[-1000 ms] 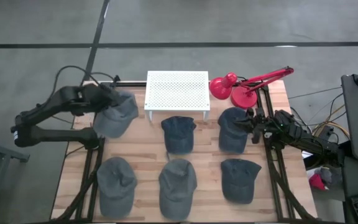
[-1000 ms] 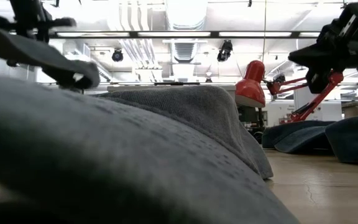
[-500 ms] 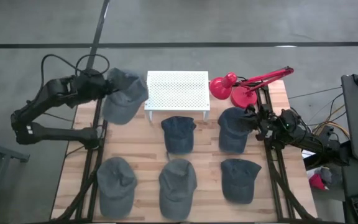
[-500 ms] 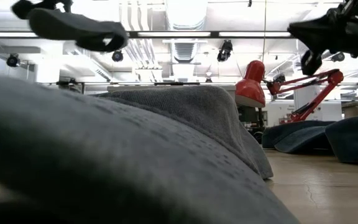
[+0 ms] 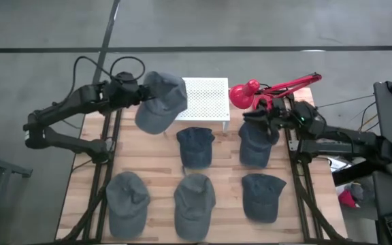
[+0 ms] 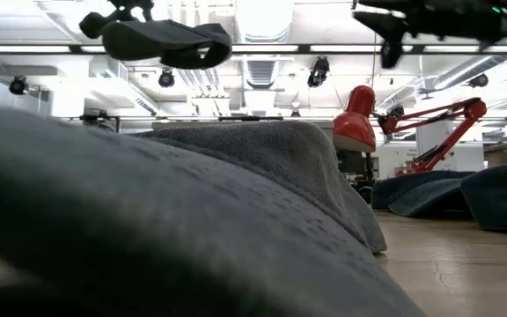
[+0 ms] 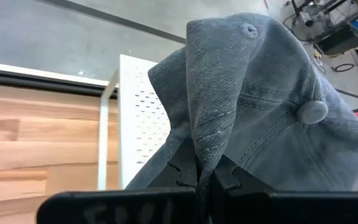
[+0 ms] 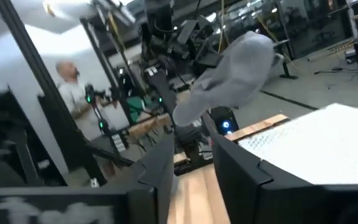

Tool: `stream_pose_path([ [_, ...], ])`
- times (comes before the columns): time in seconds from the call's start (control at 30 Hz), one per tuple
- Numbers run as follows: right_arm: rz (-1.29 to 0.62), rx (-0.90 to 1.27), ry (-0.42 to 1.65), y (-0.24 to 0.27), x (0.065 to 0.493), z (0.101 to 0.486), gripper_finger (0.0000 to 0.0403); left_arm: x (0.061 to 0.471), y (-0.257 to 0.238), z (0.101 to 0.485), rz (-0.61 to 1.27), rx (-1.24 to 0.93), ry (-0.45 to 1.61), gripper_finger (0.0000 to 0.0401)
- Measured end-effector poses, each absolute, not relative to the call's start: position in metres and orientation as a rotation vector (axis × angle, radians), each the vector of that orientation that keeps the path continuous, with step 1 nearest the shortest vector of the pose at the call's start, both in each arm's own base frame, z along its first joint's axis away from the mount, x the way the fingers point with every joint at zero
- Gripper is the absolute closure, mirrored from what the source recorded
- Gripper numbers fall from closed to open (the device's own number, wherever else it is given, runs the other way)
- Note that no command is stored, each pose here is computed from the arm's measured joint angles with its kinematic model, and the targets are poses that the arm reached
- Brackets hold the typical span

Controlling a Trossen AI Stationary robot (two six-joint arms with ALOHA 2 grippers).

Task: Pick & Place hat
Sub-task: Put the top left gray cap on the shelf

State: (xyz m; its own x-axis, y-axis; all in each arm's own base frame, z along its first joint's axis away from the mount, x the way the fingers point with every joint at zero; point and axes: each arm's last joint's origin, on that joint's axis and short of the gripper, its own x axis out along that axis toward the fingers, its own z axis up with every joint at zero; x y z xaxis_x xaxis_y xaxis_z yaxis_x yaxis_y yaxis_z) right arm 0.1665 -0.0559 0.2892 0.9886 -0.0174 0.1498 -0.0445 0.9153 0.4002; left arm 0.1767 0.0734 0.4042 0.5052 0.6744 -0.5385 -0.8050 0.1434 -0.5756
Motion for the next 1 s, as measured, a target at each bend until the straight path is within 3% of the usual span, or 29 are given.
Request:
stream_pose_path([
  [0.3, 0.051, 0.249, 0.167, -0.077, 0.225, 0.337, 0.0203, 0.189, 0.071, 0.399, 1.098, -0.912, 0.170, 0.0401],
  [0.5, 0.062, 0.125, 0.235, -0.091, 0.260, 0.373, 0.0158, 0.193, 0.066, 0.400, 1.097, -0.887, 0.151, 0.0401],
  [1.0, 0.086, 0.011, 0.352, -0.116, 0.322, 0.423, 0.0121, 0.221, 0.056, 0.388, 1.093, -0.851, 0.153, 0.0401],
])
